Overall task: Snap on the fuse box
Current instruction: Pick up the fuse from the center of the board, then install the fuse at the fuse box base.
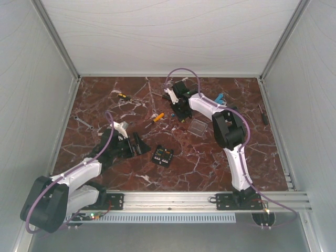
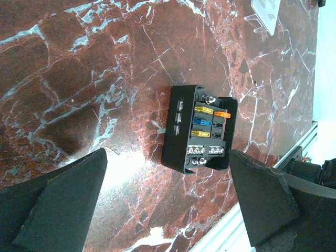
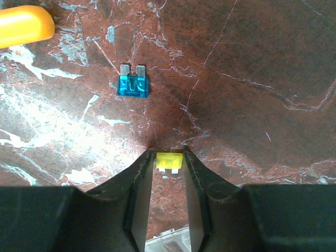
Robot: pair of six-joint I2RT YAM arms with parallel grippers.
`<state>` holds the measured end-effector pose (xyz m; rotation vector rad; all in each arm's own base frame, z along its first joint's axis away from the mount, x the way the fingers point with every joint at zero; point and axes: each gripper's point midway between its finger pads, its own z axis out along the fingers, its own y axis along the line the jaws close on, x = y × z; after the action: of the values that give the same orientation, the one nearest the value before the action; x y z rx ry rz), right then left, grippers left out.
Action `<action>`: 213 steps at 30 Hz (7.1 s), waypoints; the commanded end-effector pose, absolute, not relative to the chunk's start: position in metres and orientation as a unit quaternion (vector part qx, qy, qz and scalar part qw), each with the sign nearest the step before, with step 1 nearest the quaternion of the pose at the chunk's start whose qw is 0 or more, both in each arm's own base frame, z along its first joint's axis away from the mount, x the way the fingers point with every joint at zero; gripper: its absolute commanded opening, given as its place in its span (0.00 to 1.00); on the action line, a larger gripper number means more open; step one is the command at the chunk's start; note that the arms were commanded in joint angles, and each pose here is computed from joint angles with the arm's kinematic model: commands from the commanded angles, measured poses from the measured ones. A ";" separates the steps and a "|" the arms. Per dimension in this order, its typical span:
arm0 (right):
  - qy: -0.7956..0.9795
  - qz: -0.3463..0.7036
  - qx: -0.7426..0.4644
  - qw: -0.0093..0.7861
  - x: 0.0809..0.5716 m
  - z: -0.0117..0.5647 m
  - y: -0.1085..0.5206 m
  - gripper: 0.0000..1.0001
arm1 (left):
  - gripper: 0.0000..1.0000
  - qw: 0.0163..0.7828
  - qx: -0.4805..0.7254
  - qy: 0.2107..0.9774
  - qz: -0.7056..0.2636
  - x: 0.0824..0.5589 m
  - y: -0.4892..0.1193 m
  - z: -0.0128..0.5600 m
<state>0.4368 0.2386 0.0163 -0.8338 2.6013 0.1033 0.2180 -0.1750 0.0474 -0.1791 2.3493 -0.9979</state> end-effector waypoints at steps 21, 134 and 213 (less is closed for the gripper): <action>0.955 0.041 -0.194 0.219 0.368 0.045 0.237 0.14 | 0.91 0.336 -0.021 0.829 -0.447 0.219 -0.206 0.091; 0.643 0.511 -0.484 0.301 0.161 0.220 0.313 0.34 | 0.00 0.386 0.311 0.627 -0.601 0.147 -0.279 0.197; 0.779 0.188 -0.501 0.327 0.217 0.060 0.326 0.00 | 0.63 0.296 0.004 0.933 -0.203 0.226 -0.182 0.021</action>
<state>0.2133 0.3227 0.0637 -1.3467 2.0540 0.5231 0.2093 -0.1826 0.0110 0.0050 2.5193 -0.5801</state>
